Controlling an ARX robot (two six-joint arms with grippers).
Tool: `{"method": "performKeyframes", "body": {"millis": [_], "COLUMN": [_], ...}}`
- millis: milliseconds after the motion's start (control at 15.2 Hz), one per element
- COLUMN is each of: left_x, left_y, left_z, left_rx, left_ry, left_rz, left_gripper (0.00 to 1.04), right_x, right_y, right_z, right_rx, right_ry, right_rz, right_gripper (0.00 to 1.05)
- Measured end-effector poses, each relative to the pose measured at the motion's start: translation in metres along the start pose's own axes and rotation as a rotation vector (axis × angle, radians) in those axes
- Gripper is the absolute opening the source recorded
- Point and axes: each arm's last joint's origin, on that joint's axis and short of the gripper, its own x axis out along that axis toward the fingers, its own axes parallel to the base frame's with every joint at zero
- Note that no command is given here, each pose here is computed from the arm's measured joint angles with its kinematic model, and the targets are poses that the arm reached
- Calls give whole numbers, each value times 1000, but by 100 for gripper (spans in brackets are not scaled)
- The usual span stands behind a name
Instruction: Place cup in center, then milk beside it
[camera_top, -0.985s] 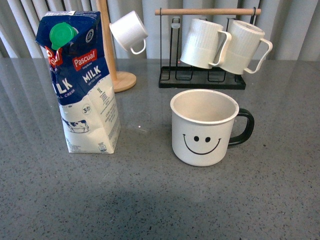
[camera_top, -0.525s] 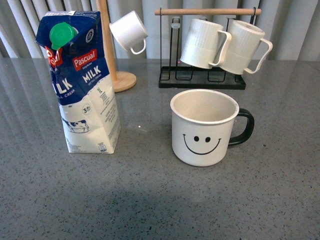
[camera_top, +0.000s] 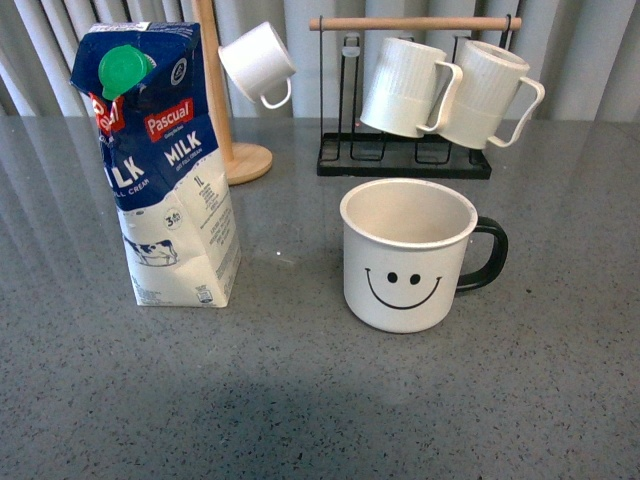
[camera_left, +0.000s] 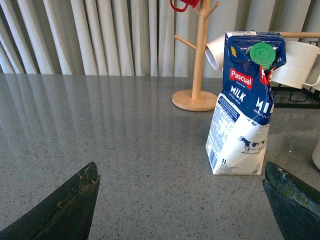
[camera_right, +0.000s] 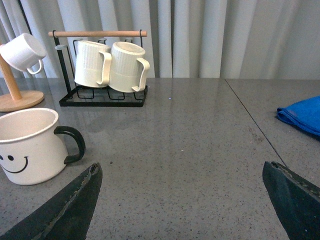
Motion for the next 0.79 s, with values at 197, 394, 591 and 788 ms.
{"method": "performKeyframes", "body": {"millis": [197,394,591,788], "left_x": [0,10,50,103], "left_y": [0,-11,-31,-54], "left_z": [0,40,80,112], "left_rx": [0,-21,-68,-92], "left_ry": [0,84,22,60], "left_rz": [0,93,-74,-250], "left_gripper": [98,98,98,98], "right_x": [0,0,0,0], "right_y": [0,0,0,0], "right_z": [0,0,0,0], "right_rx": [0,0,0,0], "right_ry": [0,0,0,0], "right_rz": [0,0,0,0], "right_gripper": [98,98,98,98]}}
